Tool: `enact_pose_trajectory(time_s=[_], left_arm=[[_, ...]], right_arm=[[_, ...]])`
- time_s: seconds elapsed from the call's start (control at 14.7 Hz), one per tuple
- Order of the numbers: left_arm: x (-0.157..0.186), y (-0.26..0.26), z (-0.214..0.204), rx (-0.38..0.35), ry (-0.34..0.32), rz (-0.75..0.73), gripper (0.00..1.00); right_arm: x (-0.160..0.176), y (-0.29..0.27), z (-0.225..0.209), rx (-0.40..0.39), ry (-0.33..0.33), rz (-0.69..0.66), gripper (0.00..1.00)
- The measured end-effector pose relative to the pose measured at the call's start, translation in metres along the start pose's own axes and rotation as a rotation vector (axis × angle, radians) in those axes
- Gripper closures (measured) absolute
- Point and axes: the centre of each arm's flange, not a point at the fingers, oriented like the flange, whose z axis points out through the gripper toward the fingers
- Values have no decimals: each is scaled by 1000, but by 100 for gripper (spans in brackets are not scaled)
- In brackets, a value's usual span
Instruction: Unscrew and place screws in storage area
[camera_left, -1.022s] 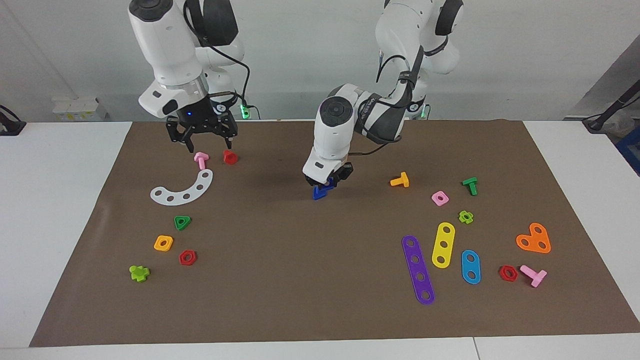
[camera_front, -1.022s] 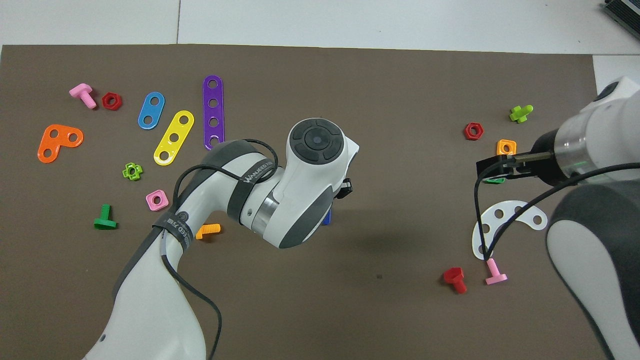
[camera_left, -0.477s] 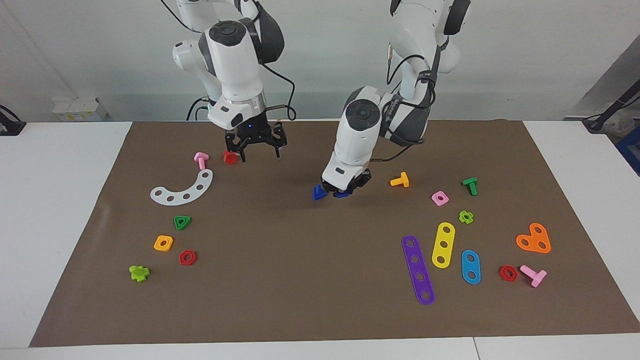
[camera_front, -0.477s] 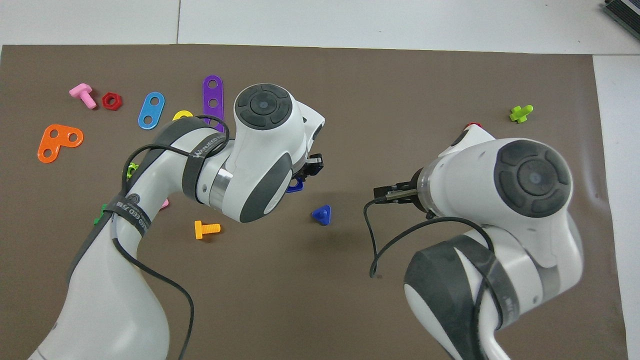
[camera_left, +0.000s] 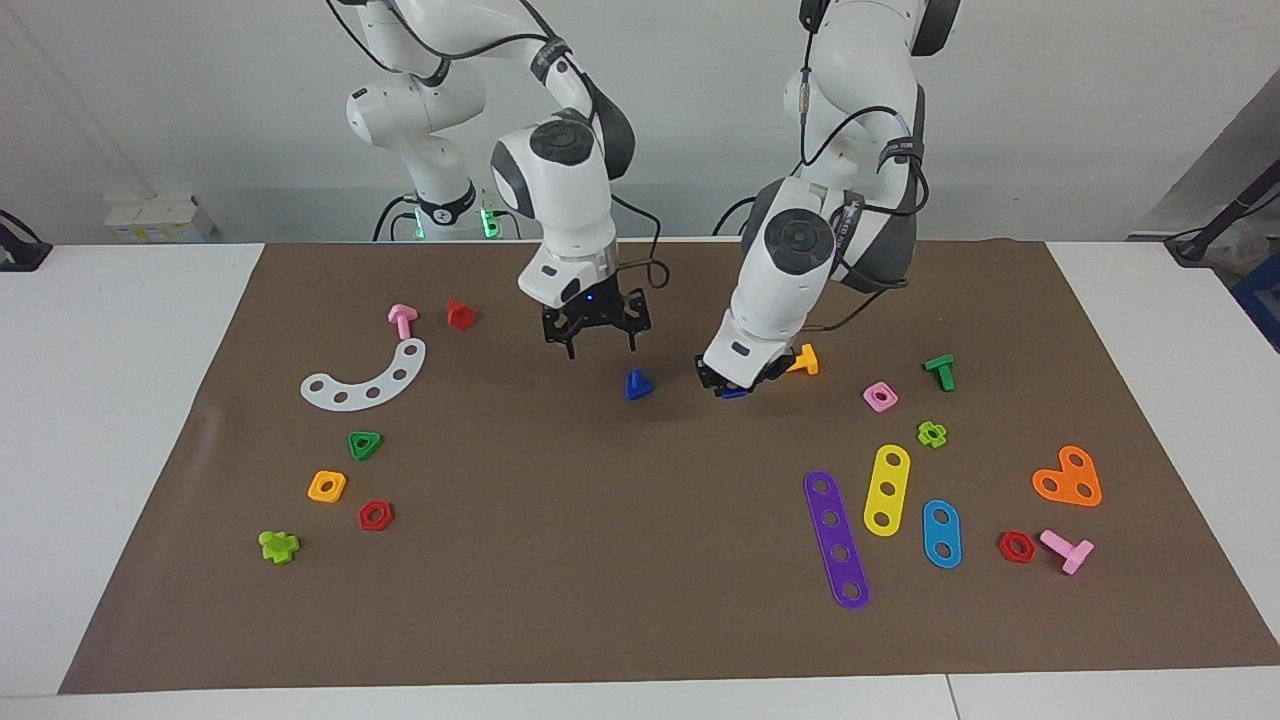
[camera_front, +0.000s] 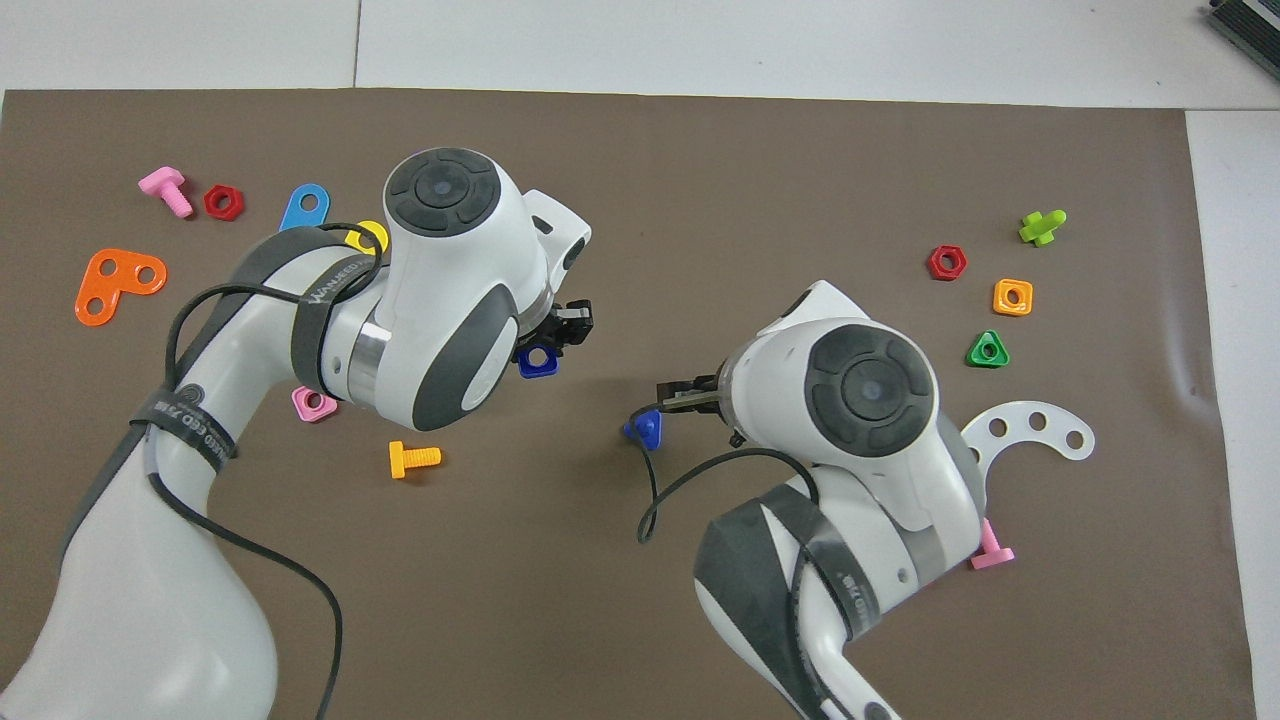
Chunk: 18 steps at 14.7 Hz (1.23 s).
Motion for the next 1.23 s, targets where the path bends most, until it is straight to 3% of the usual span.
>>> enact_pose_trajectory(time_s=[0.41, 0.68, 0.95, 1.23], left_arm=[[18, -79, 11, -6, -18, 43, 54], [30, -113, 33, -32, 54, 40, 54], [33, -146, 41, -37, 77, 66, 54], [29, -157, 63, -45, 132, 63, 54]], right_arm=[[-18, -37, 50, -23, 0, -55, 8], [-25, -46, 74, -63, 6, -90, 14], [-26, -42, 79, -71, -1, -86, 18], [-28, -40, 81, -77, -7, -76, 38]])
